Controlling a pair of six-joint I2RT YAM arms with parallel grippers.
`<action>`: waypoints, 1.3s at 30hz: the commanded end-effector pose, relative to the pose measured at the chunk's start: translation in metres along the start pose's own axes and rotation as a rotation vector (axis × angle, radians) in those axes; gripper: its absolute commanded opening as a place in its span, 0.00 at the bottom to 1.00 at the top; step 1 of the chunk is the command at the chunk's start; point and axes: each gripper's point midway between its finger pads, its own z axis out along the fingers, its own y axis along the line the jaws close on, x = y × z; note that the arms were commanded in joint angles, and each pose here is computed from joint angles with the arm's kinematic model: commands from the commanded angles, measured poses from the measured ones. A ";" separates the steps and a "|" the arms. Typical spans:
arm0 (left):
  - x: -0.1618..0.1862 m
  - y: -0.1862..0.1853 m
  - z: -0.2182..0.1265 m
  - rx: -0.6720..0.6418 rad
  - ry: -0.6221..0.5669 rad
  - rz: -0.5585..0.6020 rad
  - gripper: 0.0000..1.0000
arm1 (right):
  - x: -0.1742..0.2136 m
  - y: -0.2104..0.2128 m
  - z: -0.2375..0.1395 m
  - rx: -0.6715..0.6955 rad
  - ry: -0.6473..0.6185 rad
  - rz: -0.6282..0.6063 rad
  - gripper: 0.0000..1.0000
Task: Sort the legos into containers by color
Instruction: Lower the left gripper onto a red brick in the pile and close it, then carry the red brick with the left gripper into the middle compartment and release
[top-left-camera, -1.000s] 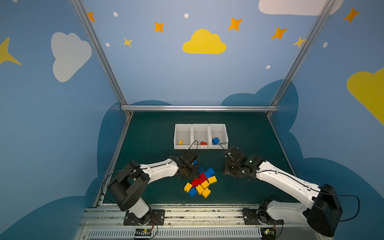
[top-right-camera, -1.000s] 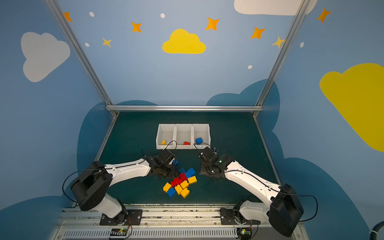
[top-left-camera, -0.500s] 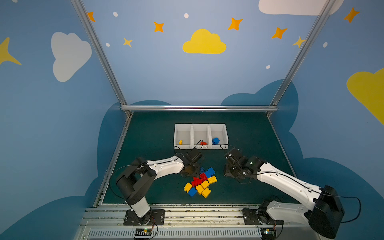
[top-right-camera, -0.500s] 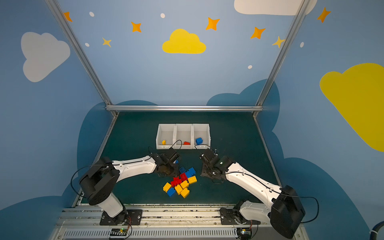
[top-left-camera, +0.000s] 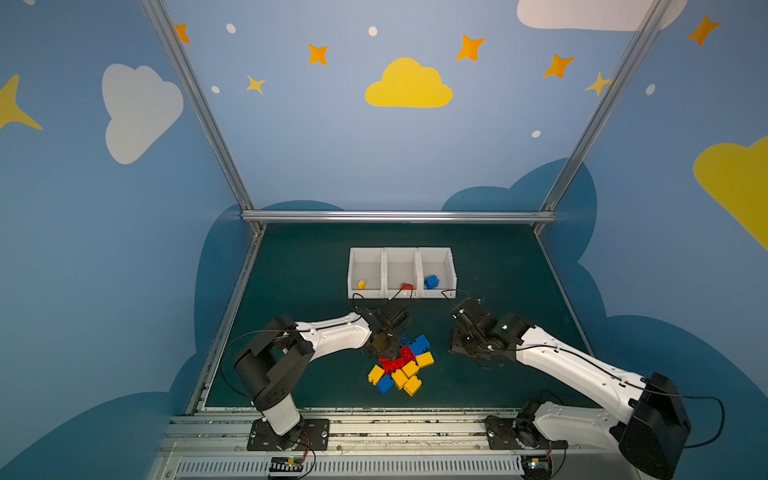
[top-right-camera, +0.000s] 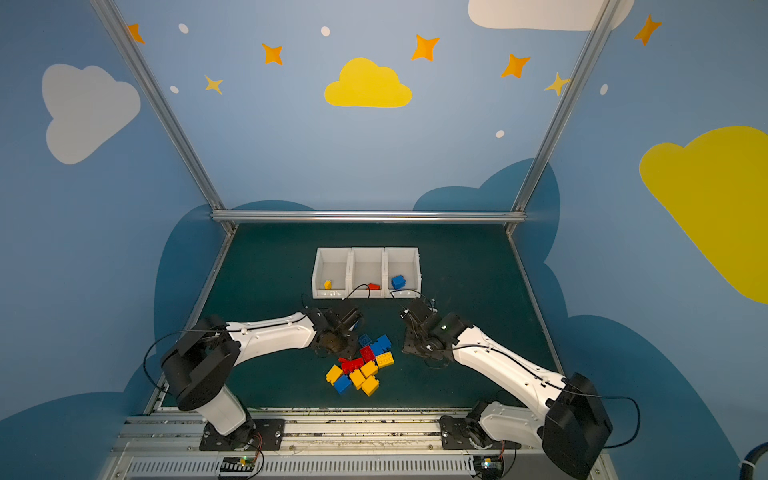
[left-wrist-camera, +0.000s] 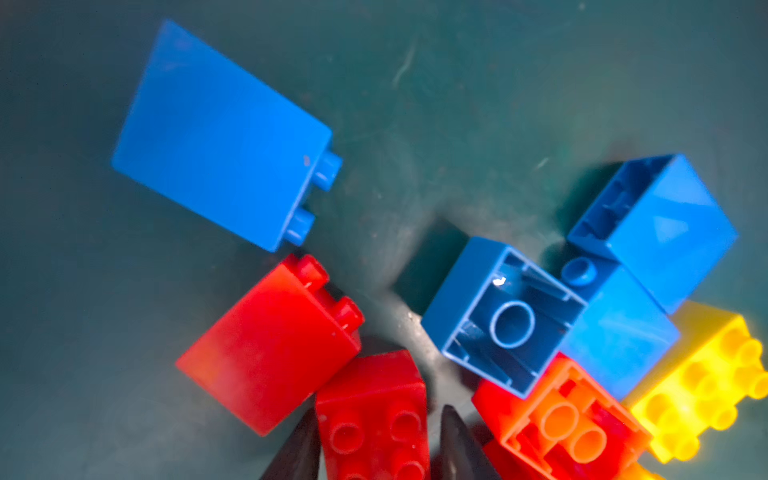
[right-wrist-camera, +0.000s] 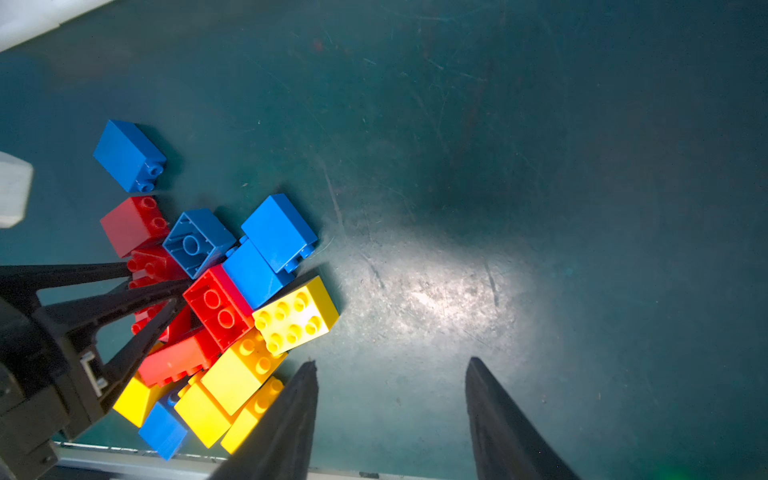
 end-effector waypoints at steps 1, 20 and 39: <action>0.028 0.013 0.012 -0.059 0.103 0.008 0.50 | 0.001 -0.005 -0.002 0.018 -0.001 0.010 0.57; -0.077 0.000 -0.083 0.007 -0.253 0.001 0.35 | 0.003 -0.020 -0.009 0.030 -0.038 0.039 0.53; -0.261 0.023 -0.057 0.036 -0.350 0.005 0.35 | -0.004 -0.033 -0.001 0.085 -0.085 0.020 0.52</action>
